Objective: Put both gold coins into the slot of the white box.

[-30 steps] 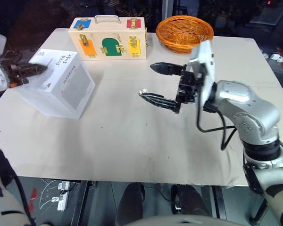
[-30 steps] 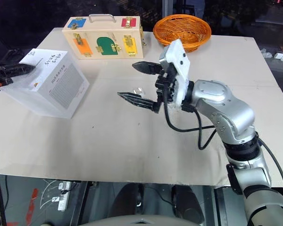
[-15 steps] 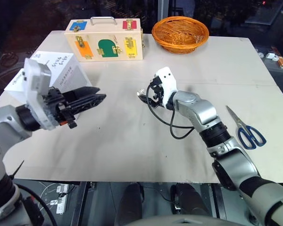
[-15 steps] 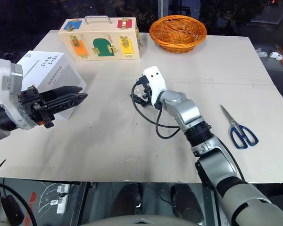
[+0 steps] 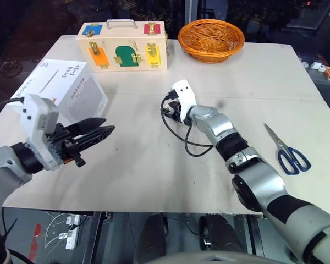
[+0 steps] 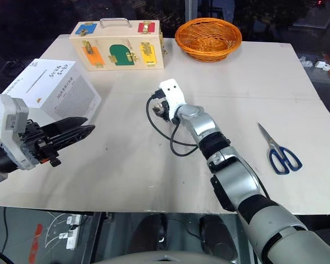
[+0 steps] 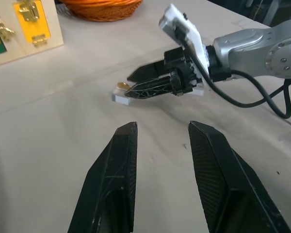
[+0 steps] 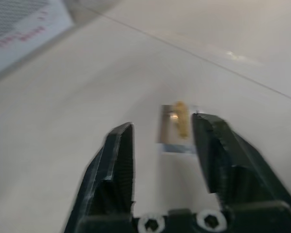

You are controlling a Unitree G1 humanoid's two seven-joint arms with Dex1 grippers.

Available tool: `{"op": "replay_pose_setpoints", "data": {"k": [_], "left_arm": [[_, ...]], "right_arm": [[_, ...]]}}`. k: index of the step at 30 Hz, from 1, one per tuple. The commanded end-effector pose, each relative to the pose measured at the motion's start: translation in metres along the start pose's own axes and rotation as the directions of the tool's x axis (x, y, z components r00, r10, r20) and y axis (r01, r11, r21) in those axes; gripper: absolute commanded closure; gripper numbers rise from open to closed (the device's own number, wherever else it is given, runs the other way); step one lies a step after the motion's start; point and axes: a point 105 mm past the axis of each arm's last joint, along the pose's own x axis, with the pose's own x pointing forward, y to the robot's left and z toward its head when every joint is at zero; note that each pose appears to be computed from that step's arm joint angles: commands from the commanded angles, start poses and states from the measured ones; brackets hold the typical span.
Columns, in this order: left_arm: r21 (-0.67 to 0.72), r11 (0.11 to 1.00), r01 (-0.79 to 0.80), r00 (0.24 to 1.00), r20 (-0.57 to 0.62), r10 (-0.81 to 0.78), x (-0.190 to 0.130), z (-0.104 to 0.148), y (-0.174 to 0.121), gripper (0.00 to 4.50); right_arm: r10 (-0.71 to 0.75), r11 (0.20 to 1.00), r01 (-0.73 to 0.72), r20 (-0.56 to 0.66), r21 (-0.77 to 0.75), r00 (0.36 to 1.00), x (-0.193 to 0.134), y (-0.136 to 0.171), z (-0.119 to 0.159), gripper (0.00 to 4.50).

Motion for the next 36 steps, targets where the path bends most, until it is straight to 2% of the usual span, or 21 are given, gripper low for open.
{"op": "replay_pose_setpoints", "data": {"k": [1, 2, 3, 4, 16, 17, 19, 29, 34, 36], "left_arm": [[0.043, 0.999, -0.007, 1.0, 0.019, 0.007, -0.002, 0.007, -0.002, 2.84], [0.042, 0.999, -0.01, 1.0, 0.019, 0.009, -0.002, 0.007, -0.002, 2.84], [0.041, 0.999, -0.011, 1.0, 0.018, 0.011, -0.002, 0.006, -0.002, 2.84], [0.04, 0.999, -0.012, 1.0, 0.018, 0.012, -0.003, 0.006, -0.002, 2.84], [0.032, 0.999, -0.019, 0.999, 0.026, 0.018, -0.004, 0.003, -0.004, 2.84], [0.032, 0.999, -0.019, 0.999, 0.026, 0.018, -0.004, 0.003, -0.004, 2.84], [0.031, 0.999, -0.02, 0.999, 0.027, 0.019, -0.004, 0.003, -0.004, 2.84], [-0.02, 0.999, -0.027, 0.999, 0.037, 0.028, -0.005, -0.001, -0.001, 2.84], [-0.127, 0.992, 0.009, 0.995, 0.104, 0.004, 0.002, 0.011, 0.004, 2.84], [-0.156, 0.987, 0.038, 0.991, 0.136, -0.016, 0.01, 0.017, 0.007, 2.84]], "right_arm": [[-0.023, 1.0, 0.024, 0.058, -0.018, 0.998, 0.002, -0.002, 0.018, 2.24], [-0.025, 0.999, 0.026, 0.058, -0.021, 0.998, 0.003, -0.003, 0.018, 2.24], [-0.025, 0.999, 0.026, 0.057, -0.025, 0.998, 0.003, -0.003, 0.018, 2.77], [-0.023, 0.999, 0.025, 0.056, -0.029, 0.998, 0.004, -0.003, 0.018, 3.1], [-0.009, 0.999, 0.011, 0.06, -0.035, 0.998, 0.006, -0.001, 0.018, 3.1], [-0.009, 0.999, 0.011, 0.062, -0.035, 0.998, 0.006, -0.001, 0.018, 3.66], [-0.007, 0.999, 0.009, 0.064, -0.035, 0.998, 0.006, 0.0, 0.019, 4.48], [0.011, 1.0, -0.008, 0.108, -0.024, 0.994, 0.002, -0.003, 0.026, 4.48], [0.176, 0.977, -0.199, 0.248, 0.071, 0.953, -0.021, 0.002, 0.058, 4.48], [0.296, 0.931, -0.347, 0.326, 0.111, 0.898, -0.043, 0.012, 0.077, 4.48]]}}
